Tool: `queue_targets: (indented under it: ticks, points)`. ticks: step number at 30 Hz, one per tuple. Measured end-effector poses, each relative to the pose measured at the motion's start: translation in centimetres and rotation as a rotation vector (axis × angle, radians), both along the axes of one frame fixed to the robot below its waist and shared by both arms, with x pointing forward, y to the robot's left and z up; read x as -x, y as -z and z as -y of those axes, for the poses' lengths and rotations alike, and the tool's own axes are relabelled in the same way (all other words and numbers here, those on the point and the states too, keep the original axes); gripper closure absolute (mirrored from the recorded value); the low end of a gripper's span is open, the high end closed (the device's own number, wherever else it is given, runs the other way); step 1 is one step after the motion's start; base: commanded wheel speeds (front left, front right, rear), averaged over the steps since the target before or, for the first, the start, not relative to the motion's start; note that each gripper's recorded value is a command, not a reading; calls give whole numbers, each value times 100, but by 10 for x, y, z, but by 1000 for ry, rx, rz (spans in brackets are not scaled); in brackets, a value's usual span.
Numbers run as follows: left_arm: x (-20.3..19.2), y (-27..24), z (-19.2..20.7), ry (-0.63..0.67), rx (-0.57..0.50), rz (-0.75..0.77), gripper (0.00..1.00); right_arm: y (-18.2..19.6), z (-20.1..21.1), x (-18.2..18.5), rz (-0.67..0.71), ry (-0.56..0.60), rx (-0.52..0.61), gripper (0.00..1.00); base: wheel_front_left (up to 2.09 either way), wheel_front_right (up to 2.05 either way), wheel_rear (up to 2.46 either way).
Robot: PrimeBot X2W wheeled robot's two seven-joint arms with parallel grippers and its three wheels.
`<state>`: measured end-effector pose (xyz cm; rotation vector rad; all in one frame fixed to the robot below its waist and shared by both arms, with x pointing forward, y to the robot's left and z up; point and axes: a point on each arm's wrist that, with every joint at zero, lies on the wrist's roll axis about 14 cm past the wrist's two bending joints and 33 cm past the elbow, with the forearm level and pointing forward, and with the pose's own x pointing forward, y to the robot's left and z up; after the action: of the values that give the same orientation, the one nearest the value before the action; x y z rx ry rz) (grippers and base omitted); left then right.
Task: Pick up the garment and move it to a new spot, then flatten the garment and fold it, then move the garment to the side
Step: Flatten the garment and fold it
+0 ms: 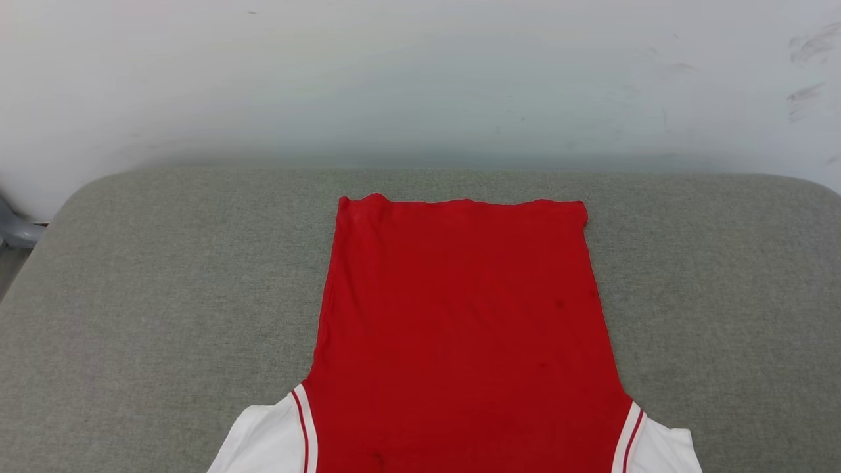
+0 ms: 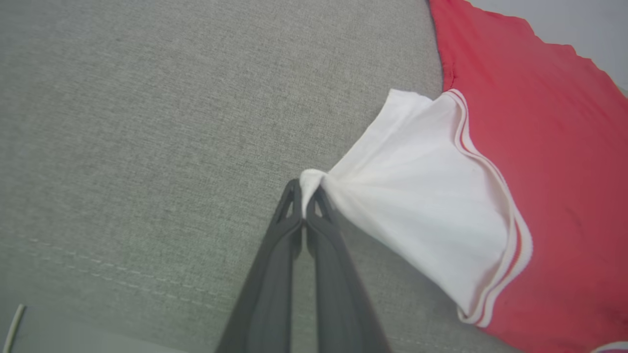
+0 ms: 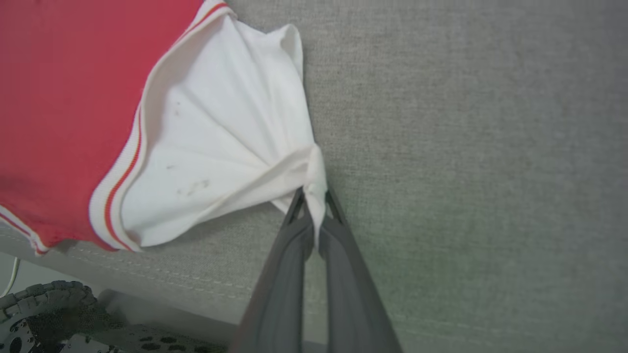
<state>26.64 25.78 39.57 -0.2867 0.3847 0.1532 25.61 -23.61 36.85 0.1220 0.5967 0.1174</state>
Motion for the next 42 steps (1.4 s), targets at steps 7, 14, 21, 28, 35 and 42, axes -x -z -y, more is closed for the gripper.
queue_targets:
  ticks: [7, 14, 21, 28, 35, 42]
  points:
    - [-4, -3, 4, 20, -1, 18, 100, -31, 7, -30, 125, 37, -2, 0, 0, 0, 0]
    - [-11, -15, 9, 34, -7, 65, 100, -119, 22, -92, 408, 57, 30, 0, 0, 0, 0]
    - [-32, -30, 18, 62, -15, 118, 100, -211, 17, -162, 624, 18, 73, 0, 0, 0, 0]
    - [-58, -38, 25, 81, -14, 151, 100, -258, -21, -245, 658, -94, 123, 0, 0, 0, 0]
    - [-75, -27, 24, 67, -9, 130, 100, -226, -60, -321, 453, -179, 178, 0, 0, 0, 0]
    - [-91, -17, 20, 47, -13, 120, 100, -124, -76, -355, -35, -243, 276, 0, 0, 0, 0]
